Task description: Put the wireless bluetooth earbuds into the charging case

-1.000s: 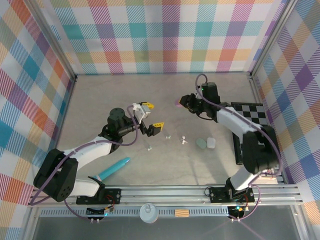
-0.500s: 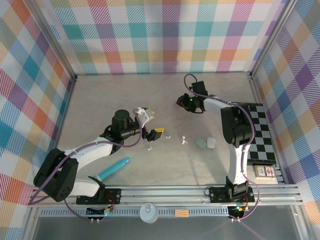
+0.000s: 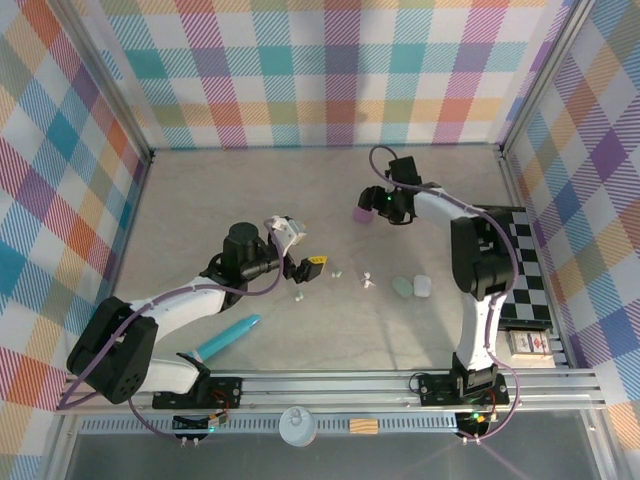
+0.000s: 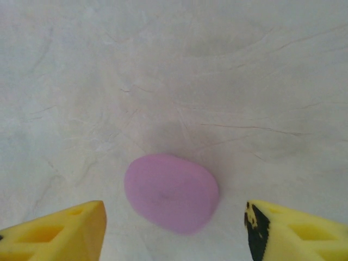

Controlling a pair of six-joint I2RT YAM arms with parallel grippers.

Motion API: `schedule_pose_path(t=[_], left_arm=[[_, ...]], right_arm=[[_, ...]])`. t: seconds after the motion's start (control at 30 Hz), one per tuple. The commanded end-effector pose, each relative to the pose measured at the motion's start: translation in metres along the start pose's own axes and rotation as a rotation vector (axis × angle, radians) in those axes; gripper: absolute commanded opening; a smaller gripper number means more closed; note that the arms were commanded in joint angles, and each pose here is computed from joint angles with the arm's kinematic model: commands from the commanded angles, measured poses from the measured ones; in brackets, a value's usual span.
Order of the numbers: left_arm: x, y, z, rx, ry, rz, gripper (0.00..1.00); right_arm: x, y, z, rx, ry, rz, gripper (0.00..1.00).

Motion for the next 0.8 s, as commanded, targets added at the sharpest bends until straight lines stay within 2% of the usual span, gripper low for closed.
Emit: schedule_pose_path(t=[0.0, 0.1, 0.17, 0.27, 0.37, 0.6, 0.67, 0.77], left_arm=[[-0.005, 0.002, 0.009, 0.005, -0.053, 0.028, 1.00], [-0.005, 0.005, 0.009, -0.004, -0.067, 0.033, 1.00], [-0.005, 0.007, 0.010, -0.010, -0.077, 0.034, 1.00], [-0.006, 0.012, 0.013, -0.019, -0.098, 0.042, 1.00], [-0.005, 0.018, 0.015, -0.031, -0.112, 0.047, 1.00], [-0.006, 0.025, 0.020, -0.034, -0.124, 0.054, 1.00], [-0.008, 0.025, 0.020, -0.035, -0.121, 0.058, 1.00], [-0.011, 0.025, 0.020, -0.034, -0.117, 0.067, 1.00]], right_arm=[[-0.053, 0.001, 0.001, -0.166, -0.051, -0.068, 0.73], [-0.084, 0.002, -0.018, -0.326, -0.027, -0.064, 0.77], [-0.102, -0.003, -0.038, -0.428, 0.060, -0.075, 0.77], [-0.123, -0.017, -0.060, -0.510, 0.187, -0.170, 0.77], [-0.137, -0.024, -0.084, -0.519, 0.296, -0.195, 0.77], [-0.134, -0.027, -0.140, -0.584, 0.515, -0.258, 0.75], [-0.127, -0.031, -0.151, -0.634, 0.560, -0.304, 0.74], [-0.117, -0.031, -0.162, -0.641, 0.599, -0.284, 0.72]])
Point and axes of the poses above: each hand's point on the last joint's axis, 136 mm out from that joint toward the fingers, its own x axis out along the fingers, its own y axis along the line the jaws close on, z = x × y, the point moved 6 cm from there along -x, back along the fingers, and after that the axes turned 2 degrees about -x, right-handed, at the moved point
